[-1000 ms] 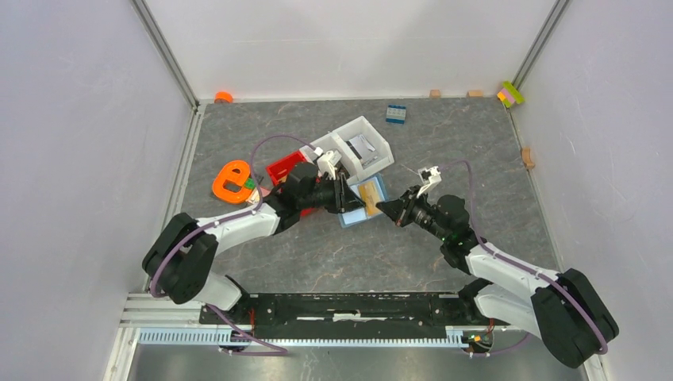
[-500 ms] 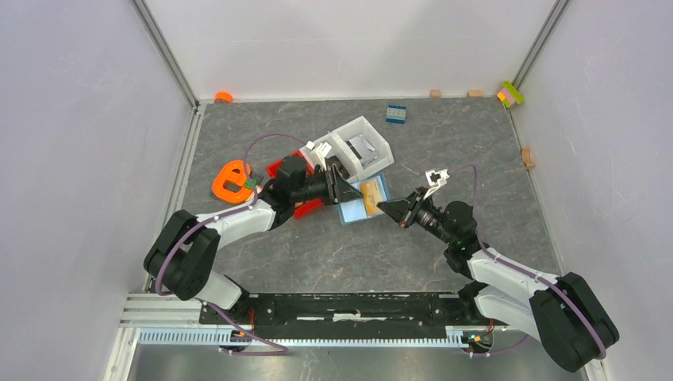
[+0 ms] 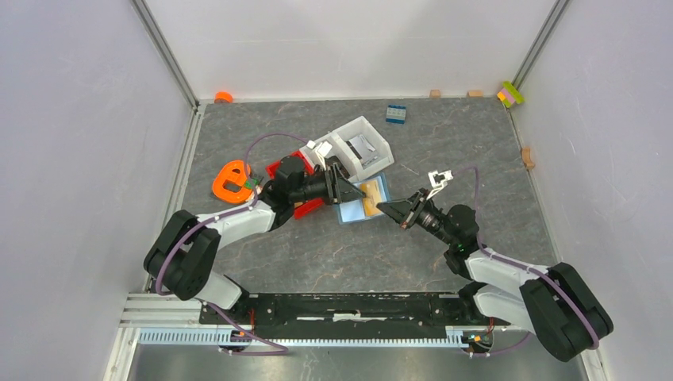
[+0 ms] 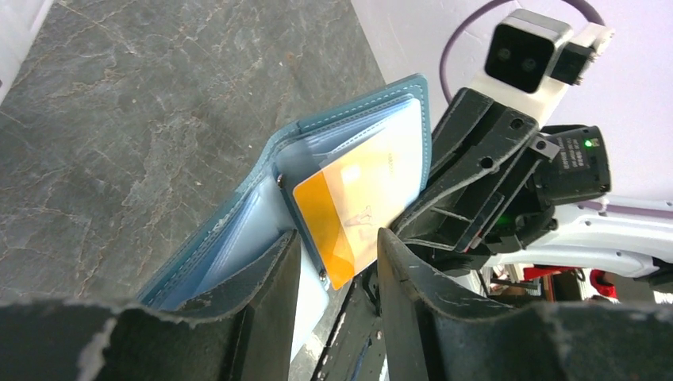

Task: Take the credit cards out of the card holder
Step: Remove the credit card from the card holder.

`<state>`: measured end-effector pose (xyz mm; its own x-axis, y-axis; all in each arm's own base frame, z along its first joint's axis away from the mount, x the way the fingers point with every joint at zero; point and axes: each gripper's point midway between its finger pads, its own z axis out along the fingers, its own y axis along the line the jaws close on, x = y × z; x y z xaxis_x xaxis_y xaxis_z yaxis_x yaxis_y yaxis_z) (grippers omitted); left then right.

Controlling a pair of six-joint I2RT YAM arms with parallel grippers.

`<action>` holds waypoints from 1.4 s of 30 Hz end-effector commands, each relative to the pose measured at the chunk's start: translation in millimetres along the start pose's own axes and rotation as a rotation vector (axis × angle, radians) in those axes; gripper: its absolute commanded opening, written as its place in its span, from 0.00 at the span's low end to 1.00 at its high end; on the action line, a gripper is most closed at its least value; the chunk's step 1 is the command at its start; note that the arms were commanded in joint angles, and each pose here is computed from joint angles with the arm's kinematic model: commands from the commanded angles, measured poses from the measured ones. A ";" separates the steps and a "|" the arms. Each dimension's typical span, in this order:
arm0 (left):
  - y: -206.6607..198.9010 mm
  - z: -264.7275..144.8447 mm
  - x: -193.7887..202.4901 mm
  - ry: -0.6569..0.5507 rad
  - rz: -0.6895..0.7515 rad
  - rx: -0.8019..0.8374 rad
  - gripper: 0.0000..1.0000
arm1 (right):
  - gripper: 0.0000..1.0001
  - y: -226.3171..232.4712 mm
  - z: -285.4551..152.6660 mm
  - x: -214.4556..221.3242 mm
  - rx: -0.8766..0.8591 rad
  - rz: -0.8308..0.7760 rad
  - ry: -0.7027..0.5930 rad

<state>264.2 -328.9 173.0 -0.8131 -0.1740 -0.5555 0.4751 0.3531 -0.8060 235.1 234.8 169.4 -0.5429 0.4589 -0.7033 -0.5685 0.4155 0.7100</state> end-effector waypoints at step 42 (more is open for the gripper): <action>-14.0 -2.7 -2.4 -0.018 -0.015 0.067 0.02 | 0.20 21.1 -16.7 -31.0 -0.147 0.054 -0.141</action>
<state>250.7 -332.4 180.1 -0.8460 -0.1848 -0.5002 0.4500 0.2559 -0.8556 230.3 220.5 181.1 -0.5636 0.5531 -0.6135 -0.5601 0.2901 0.7760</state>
